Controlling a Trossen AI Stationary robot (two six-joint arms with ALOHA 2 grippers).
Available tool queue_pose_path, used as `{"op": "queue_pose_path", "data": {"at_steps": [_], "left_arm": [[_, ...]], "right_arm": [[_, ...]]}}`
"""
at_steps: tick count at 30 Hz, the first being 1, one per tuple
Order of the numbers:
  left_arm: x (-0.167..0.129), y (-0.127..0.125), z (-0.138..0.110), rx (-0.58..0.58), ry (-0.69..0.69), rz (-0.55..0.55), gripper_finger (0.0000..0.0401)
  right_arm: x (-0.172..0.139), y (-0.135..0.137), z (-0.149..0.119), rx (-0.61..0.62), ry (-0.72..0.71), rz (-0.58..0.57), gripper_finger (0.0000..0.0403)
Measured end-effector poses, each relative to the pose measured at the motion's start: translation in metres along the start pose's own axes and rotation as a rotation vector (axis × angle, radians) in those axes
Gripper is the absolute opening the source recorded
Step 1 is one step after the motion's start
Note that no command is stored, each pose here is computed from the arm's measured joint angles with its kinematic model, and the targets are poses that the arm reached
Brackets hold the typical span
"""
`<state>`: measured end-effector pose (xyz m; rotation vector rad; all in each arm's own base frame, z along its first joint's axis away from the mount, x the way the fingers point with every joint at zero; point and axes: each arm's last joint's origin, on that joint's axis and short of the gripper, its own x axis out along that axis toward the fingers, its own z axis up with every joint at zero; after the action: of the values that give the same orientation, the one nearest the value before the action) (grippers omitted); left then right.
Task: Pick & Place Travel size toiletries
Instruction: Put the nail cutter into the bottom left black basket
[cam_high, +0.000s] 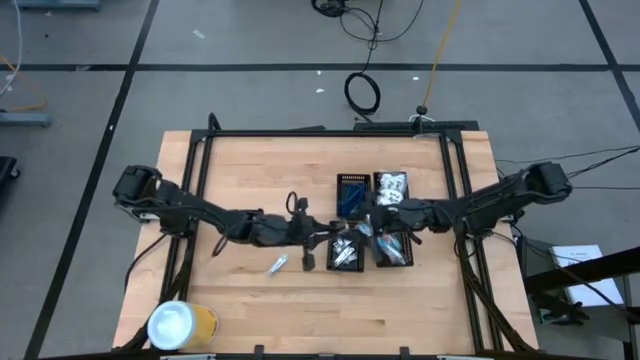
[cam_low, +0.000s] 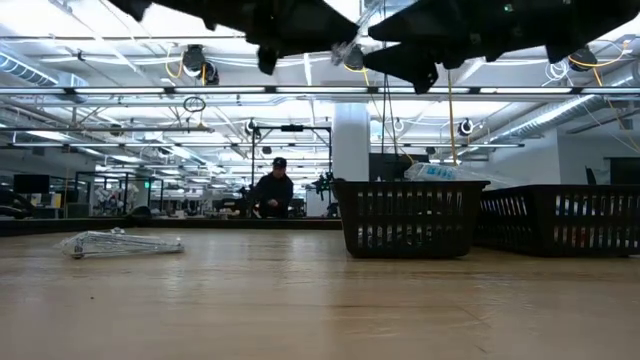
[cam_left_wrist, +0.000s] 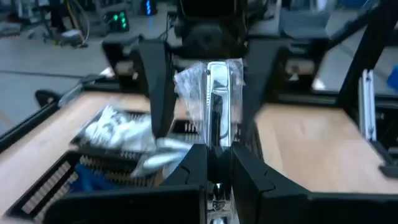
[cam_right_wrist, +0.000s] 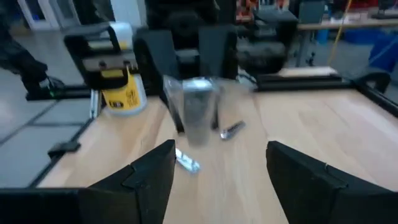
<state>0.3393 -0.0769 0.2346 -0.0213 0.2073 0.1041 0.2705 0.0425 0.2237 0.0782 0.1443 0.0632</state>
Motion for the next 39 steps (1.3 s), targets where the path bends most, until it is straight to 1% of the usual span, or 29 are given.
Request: {"op": "queue_pose_path", "data": {"at_steps": [4,7,12,14,18,22,25,30,32,33,34,35,39], "left_arm": [[0.009,0.004,-0.006,-0.003,-0.005,-0.033,0.0025],[0.011,0.004,-0.008,-0.002,-0.004,-0.057,0.0025],[0.011,0.002,-0.008,0.028,-0.006,-0.067,0.0025],[0.01,0.0,-0.006,0.046,-0.024,-0.075,0.0025],[0.009,-0.004,-0.006,0.058,-0.029,-0.086,0.0025],[0.007,-0.007,-0.003,0.082,-0.063,-0.098,0.0025],[0.007,-0.008,-0.003,0.092,-0.063,-0.119,0.0025],[0.007,-0.008,-0.004,0.065,-0.058,-0.121,0.0027],[0.007,-0.008,-0.004,0.035,-0.05,-0.126,0.0037],[0.007,-0.008,-0.004,0.004,-0.047,-0.128,0.0045],[0.007,-0.008,-0.005,-0.027,-0.04,-0.133,0.0055],[0.007,-0.009,-0.005,-0.049,-0.035,-0.148,0.0067],[0.007,-0.008,-0.008,-0.081,-0.001,-0.143,0.0133]], "right_arm": [[0.009,0.003,-0.001,0.018,-0.07,0.079,0.0238],[0.013,0.004,-0.002,0.021,-0.103,0.113,0.0238],[0.015,0.004,-0.004,0.02,-0.109,0.112,0.0237],[0.015,0.004,-0.005,0.016,-0.103,0.112,0.023],[0.015,0.004,-0.004,0.0,-0.109,0.111,0.0192],[0.014,0.004,-0.003,-0.006,-0.116,0.12,0.0126],[0.014,0.005,-0.003,-0.003,-0.114,0.127,0.008],[0.014,0.005,-0.003,-0.014,-0.114,0.144,0.0078],[0.014,0.005,-0.003,-0.02,-0.114,0.145,0.0078],[0.014,0.005,-0.003,-0.028,-0.116,0.145,0.0071],[0.014,0.005,-0.003,-0.036,-0.117,0.151,0.005],[0.014,0.006,-0.003,-0.039,-0.118,0.161,0.004],[0.015,0.004,-0.005,-0.035,-0.096,0.145,0.004]]}}
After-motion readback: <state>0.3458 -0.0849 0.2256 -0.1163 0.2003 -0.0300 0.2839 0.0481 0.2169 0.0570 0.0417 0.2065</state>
